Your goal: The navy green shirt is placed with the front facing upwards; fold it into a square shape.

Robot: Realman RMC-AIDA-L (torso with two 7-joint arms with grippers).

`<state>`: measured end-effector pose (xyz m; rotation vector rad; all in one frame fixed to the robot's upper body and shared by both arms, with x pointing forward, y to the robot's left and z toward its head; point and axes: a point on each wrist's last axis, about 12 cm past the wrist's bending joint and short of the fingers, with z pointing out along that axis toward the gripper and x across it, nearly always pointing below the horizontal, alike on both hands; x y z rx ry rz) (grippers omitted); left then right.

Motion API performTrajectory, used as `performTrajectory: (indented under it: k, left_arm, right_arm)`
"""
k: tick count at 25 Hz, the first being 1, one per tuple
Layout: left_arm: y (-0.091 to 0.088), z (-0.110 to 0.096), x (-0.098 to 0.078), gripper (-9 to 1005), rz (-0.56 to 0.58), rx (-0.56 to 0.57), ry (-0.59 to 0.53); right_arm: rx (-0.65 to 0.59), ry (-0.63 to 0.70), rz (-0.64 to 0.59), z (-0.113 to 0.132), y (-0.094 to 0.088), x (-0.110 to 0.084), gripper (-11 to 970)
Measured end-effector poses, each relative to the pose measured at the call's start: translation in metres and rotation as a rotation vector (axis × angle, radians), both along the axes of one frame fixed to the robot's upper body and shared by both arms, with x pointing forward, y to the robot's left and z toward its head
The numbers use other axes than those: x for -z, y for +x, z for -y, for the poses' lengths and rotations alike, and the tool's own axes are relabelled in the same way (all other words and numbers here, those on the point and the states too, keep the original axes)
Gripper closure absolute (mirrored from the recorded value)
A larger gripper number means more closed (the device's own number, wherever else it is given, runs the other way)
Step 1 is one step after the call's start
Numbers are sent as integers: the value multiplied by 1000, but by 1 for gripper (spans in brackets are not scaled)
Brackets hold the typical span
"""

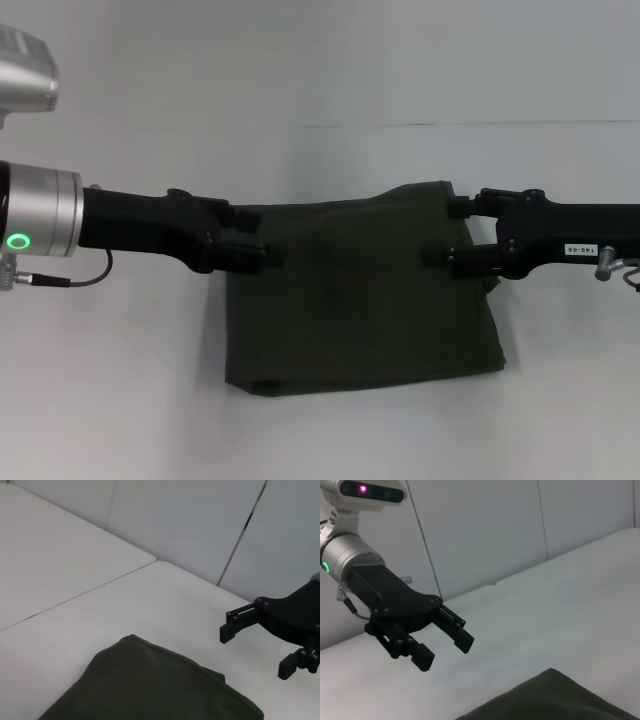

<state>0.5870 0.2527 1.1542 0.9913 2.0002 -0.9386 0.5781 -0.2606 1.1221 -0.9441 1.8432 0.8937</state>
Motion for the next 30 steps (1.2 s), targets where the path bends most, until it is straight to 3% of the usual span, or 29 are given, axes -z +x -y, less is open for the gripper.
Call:
performTrajectory:
  k: [9, 30]
  left_arm:
    - [-6, 9, -1, 281, -3, 82, 25]
    - [-6, 8, -2, 287, 2, 71, 20]
  right_arm:
    - [-9, -4, -7, -2, 0, 1, 17]
    - [-14, -10, -17, -2, -3, 3, 18]
